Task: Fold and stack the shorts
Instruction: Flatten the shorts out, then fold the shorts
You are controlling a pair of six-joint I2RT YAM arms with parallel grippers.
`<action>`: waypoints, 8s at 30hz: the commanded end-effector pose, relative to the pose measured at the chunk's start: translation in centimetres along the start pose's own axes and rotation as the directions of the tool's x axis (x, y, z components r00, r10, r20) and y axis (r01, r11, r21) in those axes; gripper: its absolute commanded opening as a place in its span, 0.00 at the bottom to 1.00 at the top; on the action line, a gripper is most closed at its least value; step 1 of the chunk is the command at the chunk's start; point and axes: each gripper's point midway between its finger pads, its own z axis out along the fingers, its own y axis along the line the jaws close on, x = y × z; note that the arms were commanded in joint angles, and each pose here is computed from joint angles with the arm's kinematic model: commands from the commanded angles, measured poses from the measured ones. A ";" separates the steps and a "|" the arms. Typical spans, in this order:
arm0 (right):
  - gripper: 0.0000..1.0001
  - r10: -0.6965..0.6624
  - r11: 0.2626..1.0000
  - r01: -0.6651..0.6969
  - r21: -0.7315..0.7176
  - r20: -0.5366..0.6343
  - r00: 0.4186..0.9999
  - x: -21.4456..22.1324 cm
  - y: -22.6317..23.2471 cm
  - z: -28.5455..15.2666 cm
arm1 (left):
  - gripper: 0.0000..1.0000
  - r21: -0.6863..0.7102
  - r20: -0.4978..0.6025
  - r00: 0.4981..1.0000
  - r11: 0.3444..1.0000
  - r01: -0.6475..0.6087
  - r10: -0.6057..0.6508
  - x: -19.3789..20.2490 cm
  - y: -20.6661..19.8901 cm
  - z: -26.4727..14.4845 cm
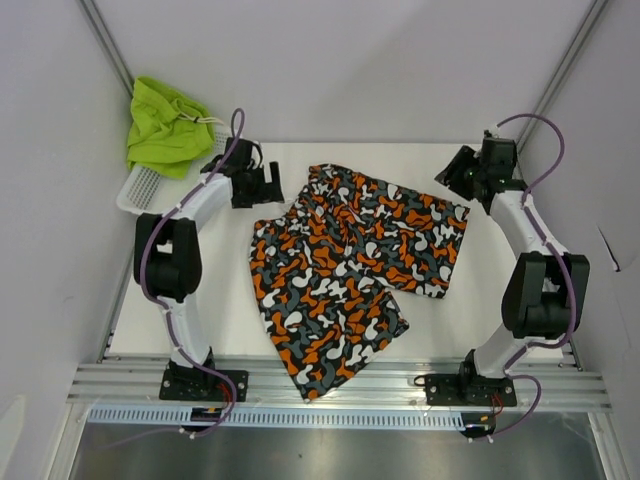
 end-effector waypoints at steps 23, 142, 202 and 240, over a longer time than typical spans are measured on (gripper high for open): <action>0.00 -0.077 0.700 -0.161 -0.696 -0.298 0.952 12.1 22.5 7.7 | 0.42 0.063 0.088 0.991 0.993 0.096 -0.102 5.3 4.3 0.7; 0.67 -0.933 0.339 0.749 -0.569 -0.102 0.345 45.1 7.3 -30.2 | 0.00 -0.041 0.328 0.890 0.936 0.349 -0.317 13.9 9.2 -7.9; 0.00 -0.842 0.531 0.776 -0.339 -0.111 0.528 32.2 7.5 -34.1 | 0.00 -0.031 0.258 0.788 0.810 0.586 -0.560 8.6 5.8 -16.0; 0.00 -0.578 0.788 0.554 -0.267 -0.014 0.816 5.1 14.0 -21.6 | 0.00 -0.091 0.095 0.609 0.602 0.793 -0.788 -1.5 4.2 -10.1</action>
